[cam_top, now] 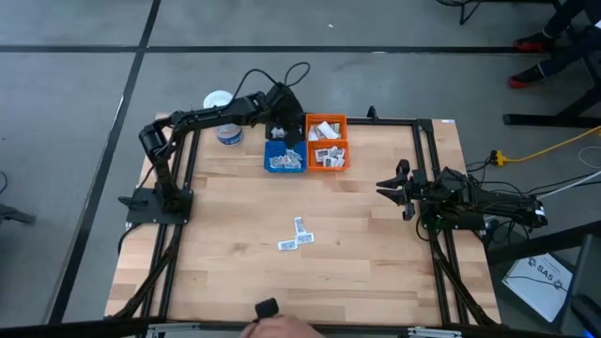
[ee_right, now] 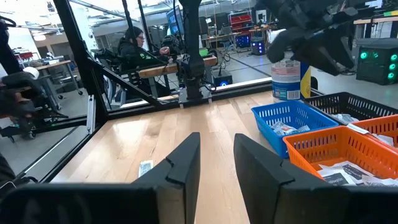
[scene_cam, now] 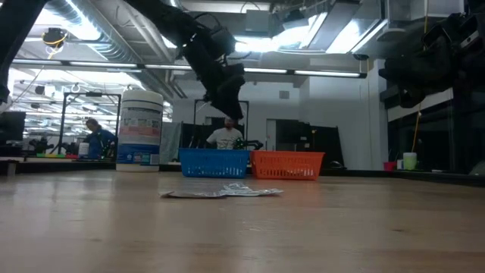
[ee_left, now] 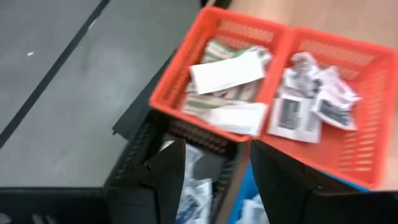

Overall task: Pick & Place First Aid Supplies
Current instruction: Put the ointment pack into the blue bin

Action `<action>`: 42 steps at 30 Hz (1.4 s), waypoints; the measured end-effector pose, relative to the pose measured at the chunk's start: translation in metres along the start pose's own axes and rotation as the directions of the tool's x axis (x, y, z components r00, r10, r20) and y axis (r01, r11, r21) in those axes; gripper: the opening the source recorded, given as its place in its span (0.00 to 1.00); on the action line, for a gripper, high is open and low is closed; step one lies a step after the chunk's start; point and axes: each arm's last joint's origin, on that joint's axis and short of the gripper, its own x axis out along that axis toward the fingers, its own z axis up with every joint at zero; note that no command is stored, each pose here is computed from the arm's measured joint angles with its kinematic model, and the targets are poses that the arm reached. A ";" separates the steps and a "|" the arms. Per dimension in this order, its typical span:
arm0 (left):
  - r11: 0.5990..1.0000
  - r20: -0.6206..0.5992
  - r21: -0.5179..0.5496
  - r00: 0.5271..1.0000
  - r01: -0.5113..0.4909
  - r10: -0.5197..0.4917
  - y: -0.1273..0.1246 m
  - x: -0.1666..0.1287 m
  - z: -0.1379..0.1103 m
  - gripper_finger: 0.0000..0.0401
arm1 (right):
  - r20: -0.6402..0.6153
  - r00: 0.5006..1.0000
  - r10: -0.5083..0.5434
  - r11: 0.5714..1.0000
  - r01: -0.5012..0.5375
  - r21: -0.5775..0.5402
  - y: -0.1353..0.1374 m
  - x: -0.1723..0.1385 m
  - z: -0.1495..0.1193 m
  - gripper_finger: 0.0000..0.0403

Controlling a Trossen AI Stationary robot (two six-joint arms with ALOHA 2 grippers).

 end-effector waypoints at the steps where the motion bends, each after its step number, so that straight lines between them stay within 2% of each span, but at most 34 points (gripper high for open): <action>1: 1.000 0.000 0.009 1.000 0.008 -0.008 -0.005 -0.001 0.001 0.44 | 0.000 1.000 0.000 1.000 0.000 0.000 0.000 0.000 0.000 0.25; 8: 0.995 0.011 0.043 0.996 0.087 -0.088 -0.050 -0.004 0.009 0.44 | 0.000 1.000 0.000 1.000 0.000 0.000 0.000 0.000 0.000 0.25; 11: 0.989 0.013 0.065 0.991 0.135 -0.136 -0.079 -0.007 0.010 0.43 | 0.000 1.000 0.000 1.000 0.000 0.000 0.000 0.000 0.000 0.25; 19: 0.954 0.001 0.227 0.979 0.198 -0.203 -0.165 -0.025 0.004 0.43 | 0.000 1.000 0.000 1.000 0.000 0.000 0.000 0.000 0.000 0.25; 25: 0.920 -0.065 0.297 0.967 0.256 -0.248 -0.227 -0.046 -0.016 0.43 | 0.000 1.000 0.000 1.000 0.000 0.000 0.000 0.000 0.000 0.25; 30: 0.885 -0.121 0.335 0.946 0.324 -0.300 -0.266 -0.065 -0.034 0.43 | 0.000 1.000 0.000 1.000 0.000 0.000 0.000 0.000 0.000 0.25; 35: 0.860 -0.211 0.349 0.925 0.373 -0.315 -0.293 -0.083 -0.056 0.43 | 0.000 1.000 0.000 1.000 0.000 0.000 0.000 0.000 0.000 0.25; 42: 0.865 -0.344 0.308 0.894 0.395 -0.286 -0.317 -0.102 -0.091 0.43 | 0.000 1.000 0.000 1.000 0.000 0.000 0.000 0.000 0.000 0.25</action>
